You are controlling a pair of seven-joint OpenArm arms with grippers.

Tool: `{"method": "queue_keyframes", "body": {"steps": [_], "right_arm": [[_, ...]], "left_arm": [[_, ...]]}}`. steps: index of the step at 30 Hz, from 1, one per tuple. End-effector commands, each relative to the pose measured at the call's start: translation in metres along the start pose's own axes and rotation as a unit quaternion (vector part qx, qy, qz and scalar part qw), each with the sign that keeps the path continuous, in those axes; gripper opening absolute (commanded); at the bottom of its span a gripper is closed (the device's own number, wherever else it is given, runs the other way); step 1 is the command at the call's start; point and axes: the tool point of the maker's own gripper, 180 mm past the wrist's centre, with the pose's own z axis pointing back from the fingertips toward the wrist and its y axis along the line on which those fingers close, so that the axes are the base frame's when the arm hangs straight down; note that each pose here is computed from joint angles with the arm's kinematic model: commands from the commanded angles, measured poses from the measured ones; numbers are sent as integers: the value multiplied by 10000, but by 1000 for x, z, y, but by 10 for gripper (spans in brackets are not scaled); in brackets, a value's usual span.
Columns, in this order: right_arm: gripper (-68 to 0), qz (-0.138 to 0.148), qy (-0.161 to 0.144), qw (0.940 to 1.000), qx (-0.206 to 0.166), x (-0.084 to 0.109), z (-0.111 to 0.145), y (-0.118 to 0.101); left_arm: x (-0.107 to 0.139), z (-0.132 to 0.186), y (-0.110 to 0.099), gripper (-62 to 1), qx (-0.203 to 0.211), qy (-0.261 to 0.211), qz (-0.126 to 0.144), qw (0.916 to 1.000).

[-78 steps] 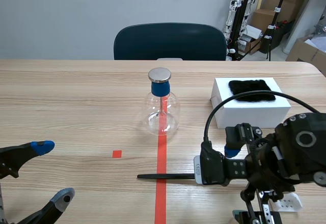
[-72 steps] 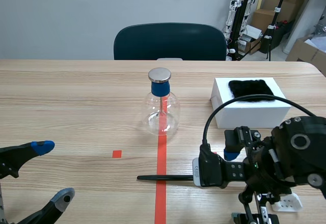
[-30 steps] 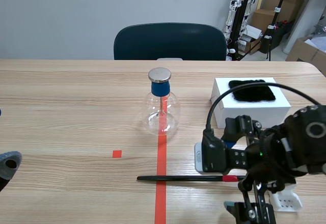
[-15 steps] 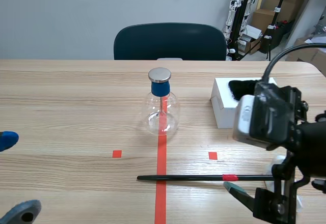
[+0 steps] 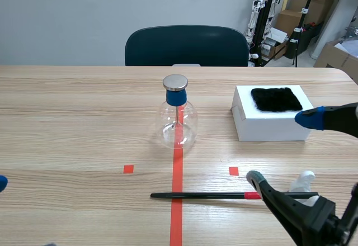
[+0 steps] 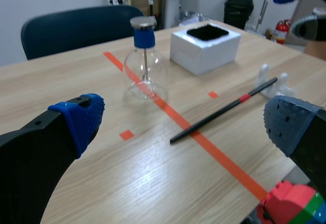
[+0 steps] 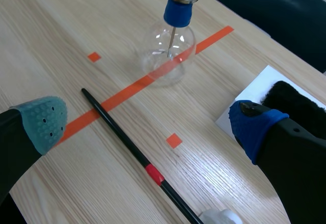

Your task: Do the electroscope experiment. return to the home posture

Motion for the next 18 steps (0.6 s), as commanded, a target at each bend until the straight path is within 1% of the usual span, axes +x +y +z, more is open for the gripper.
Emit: {"method": "queue_keyframes", "body": {"steps": [1,3,5,8,10,11,15,17,18], "right_arm": [[4,-101,-237,9995,-167,8,0,-3],[4,-196,-435,9985,-252,13,1,-3],[4,-206,-660,9973,-264,21,2,-3],[4,-183,-1072,9937,-253,36,4,-3],[4,-178,-1265,9916,-201,43,5,-1],[4,-189,-1302,9912,-151,44,5,1],[4,-246,-1247,9919,26,41,6,10],[4,-282,-1187,9925,-19,38,7,11],[4,-342,-1205,9921,-114,38,8,9]], "left_arm": [[13,-3,-6,14,17,-191,22,9998],[18,-3,-13,14,10,-224,52,9997],[24,-2,-19,14,23,-255,123,9996],[30,-2,-24,14,17,-286,173,9994],[33,-2,-27,14,7,-295,195,9994],[34,-1,-28,14,1,-292,206,9994],[33,1,-29,14,18,-238,232,9994],[32,2,-30,14,22,-215,239,9995],[32,2,-30,14,24,-214,240,9995]]}}
